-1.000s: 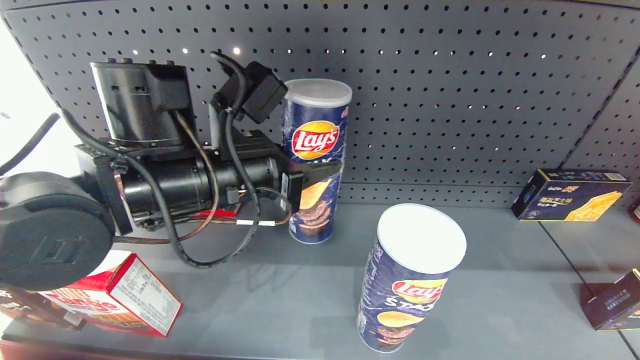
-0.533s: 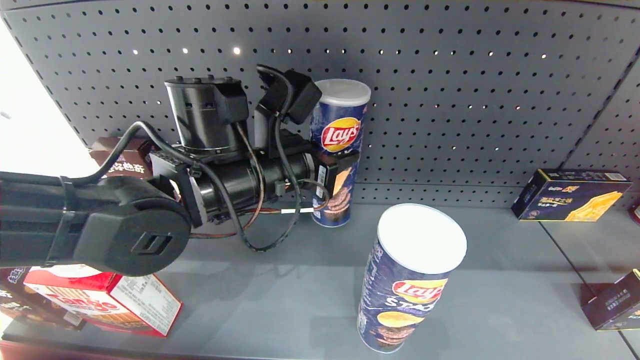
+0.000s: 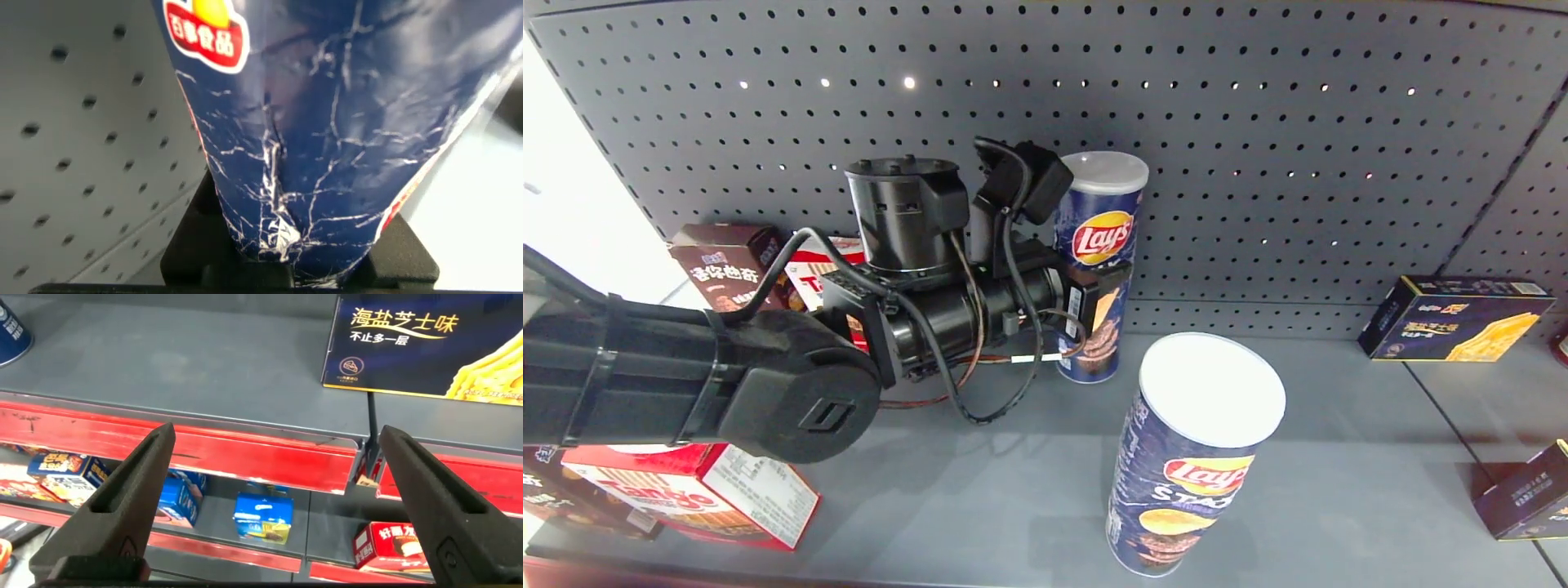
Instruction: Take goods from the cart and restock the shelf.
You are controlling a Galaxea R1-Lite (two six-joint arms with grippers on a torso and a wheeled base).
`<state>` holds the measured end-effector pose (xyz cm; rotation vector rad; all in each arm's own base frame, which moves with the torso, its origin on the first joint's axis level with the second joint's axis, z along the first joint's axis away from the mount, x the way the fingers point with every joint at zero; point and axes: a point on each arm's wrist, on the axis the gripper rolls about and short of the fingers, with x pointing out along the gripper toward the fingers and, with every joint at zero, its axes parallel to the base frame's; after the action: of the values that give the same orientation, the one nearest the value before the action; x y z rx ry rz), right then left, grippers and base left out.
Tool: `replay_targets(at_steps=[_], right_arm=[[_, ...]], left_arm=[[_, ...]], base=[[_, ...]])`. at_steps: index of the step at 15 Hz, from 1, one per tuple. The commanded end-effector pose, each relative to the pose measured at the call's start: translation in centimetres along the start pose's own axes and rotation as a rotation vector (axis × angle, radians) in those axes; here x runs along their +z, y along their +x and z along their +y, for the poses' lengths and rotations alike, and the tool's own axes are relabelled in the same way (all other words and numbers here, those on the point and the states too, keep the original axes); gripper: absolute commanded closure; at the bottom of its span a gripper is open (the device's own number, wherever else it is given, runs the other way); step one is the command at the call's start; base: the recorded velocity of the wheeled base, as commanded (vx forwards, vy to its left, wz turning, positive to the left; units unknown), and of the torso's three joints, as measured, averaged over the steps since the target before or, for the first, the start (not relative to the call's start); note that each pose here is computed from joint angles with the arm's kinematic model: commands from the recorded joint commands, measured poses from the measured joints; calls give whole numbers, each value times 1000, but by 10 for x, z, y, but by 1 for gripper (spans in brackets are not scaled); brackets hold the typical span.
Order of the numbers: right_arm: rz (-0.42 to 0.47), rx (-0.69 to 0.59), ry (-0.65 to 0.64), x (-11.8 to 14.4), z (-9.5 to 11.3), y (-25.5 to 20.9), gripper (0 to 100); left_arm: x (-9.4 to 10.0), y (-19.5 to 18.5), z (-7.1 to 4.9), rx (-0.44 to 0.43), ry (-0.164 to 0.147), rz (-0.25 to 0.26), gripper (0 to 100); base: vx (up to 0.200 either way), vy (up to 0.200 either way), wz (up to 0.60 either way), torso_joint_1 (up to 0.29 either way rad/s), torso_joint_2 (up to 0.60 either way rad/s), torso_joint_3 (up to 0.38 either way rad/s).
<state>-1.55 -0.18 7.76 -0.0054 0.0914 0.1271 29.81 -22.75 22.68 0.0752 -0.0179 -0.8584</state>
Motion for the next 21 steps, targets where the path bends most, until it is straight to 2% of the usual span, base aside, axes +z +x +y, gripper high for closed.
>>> replay_targets(at_steps=[1,6,11,14,18,19,21], right_arm=[[2,0,0,0,0,0,0],[2,2,0,0,0,0,0],[2,0,0,0,0,0,0],[2,0,0,0,0,0,0],[2,0,0,0,0,0,0],[2,2,0,0,0,0,0],[2,0,0,0,0,0,0]], left_arm=[[-9,8,-5,-15,-13,4,100],[-23,20,-1,-11,-8,-29,100],[-29,21,6,4,-2,-17,100],[-39,19,5,-1,-2,-19,100],[-55,16,2,-7,-6,3,100],[-56,16,2,-7,-6,4,0],[-54,15,0,-7,-6,0,0]], base=[[0,0,0,0,0,0],[0,0,0,0,0,0],[0,0,0,0,0,0],[0,0,0,0,0,0],[0,0,0,0,0,0],[0,0,0,0,0,0],[0,0,0,0,0,0]])
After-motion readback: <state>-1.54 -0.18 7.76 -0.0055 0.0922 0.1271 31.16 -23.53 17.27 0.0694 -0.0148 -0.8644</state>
